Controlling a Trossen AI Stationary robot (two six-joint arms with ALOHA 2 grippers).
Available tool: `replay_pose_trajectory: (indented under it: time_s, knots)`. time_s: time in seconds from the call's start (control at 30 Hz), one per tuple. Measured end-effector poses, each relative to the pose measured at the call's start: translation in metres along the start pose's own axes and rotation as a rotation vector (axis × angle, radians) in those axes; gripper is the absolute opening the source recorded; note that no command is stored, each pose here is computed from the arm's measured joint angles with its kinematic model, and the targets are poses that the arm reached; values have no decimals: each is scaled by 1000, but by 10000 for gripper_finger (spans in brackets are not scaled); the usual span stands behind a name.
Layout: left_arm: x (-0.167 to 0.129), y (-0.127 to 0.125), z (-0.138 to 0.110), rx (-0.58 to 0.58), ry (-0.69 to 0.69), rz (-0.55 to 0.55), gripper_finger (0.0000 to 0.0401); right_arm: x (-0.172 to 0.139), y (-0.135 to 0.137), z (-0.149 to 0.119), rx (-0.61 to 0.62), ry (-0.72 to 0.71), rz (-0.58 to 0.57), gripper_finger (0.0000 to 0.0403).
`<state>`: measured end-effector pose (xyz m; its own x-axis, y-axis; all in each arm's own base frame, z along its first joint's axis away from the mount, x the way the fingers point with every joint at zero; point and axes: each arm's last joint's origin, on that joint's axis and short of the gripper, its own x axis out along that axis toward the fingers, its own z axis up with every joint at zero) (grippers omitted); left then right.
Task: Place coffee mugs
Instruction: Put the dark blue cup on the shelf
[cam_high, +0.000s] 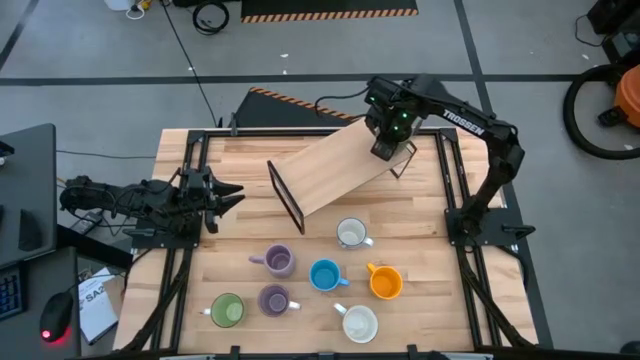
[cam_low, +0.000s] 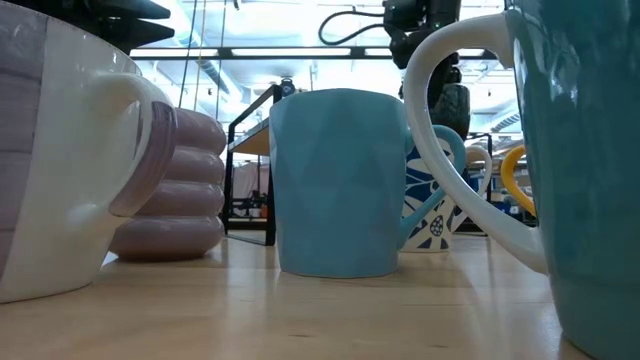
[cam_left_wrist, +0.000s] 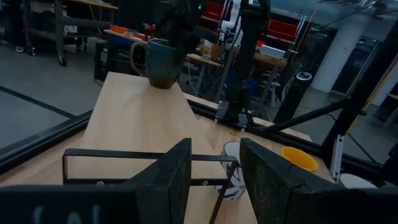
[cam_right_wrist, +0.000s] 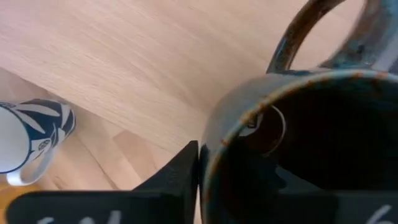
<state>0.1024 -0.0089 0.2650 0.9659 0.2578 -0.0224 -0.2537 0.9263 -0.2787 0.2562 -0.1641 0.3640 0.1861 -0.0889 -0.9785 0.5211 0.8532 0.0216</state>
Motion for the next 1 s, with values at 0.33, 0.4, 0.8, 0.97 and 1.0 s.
replay_pose_trajectory:
  time_s: [0.33, 0.4, 0.8, 0.97, 1.0]
  knots:
    - [0, 0, 0, 2, 0, 0, 142, -21, -1, 5, 0, -89, -46, 172]
    - [0, 0, 0, 2, 0, 0, 142, -31, -1, 4, -2, -111, -61, 179]
    - [0, 0, -1, -2, 12, 4, 142, -62, 32, -22, -397, -148, -130, 187]
    - [0, 0, -1, -2, 13, 4, 142, -63, 40, -47, -501, -125, -172, 188]
    - [0, 0, -1, -1, 13, 4, 142, -60, 39, -52, -527, -108, -171, 188]
